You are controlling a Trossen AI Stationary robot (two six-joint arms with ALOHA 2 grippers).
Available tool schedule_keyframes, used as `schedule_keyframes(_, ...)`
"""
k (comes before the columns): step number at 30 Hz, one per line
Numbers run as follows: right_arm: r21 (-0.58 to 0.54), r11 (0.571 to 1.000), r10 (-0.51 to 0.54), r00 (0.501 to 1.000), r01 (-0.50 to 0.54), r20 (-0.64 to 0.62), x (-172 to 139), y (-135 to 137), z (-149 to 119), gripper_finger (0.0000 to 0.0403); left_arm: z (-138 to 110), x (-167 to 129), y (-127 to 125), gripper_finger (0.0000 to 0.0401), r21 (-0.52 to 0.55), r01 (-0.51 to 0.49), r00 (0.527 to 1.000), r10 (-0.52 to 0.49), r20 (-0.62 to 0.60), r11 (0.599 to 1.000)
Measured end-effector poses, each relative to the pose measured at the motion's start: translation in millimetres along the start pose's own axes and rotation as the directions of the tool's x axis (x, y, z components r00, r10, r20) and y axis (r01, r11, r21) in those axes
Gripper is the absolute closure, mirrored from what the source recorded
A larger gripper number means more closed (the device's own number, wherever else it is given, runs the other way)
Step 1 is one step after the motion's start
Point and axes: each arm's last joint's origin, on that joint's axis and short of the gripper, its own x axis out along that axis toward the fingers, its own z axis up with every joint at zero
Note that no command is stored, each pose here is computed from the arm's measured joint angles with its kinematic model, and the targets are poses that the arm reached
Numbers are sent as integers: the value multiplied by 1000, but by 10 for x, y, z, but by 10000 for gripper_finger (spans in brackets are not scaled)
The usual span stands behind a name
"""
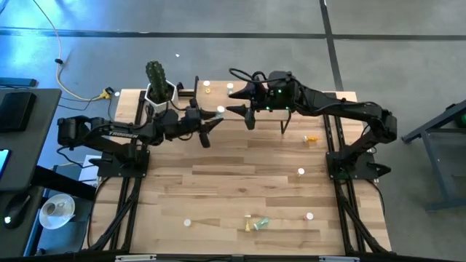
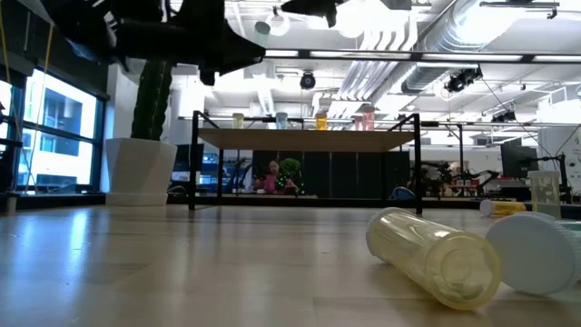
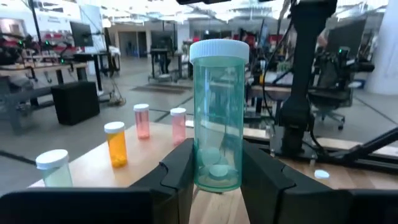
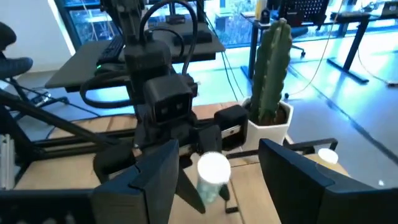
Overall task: Pick and place medicine bottles onto shelf by color
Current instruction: Put the top blue pill bottle on the shelf aligned with the other blue pill bottle
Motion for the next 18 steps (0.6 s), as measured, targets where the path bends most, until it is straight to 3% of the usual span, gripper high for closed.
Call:
schedule_keyframes(9,-106,994,16,995,-6,96,203,-87,-14,190,-50,-69,18,304,-10,-10,998,11,66,1000)
schedule_keyframes(13,-96,995,18,987,-3,161,289,-207,-15,190,-84,-43,29,304,-9,-19,998,19,66,1000)
schedule_keyframes(18,-59,998,12,988,-3,156,306,-393,86,190,-158,13,73,304,-8,-34,997,35,66,999)
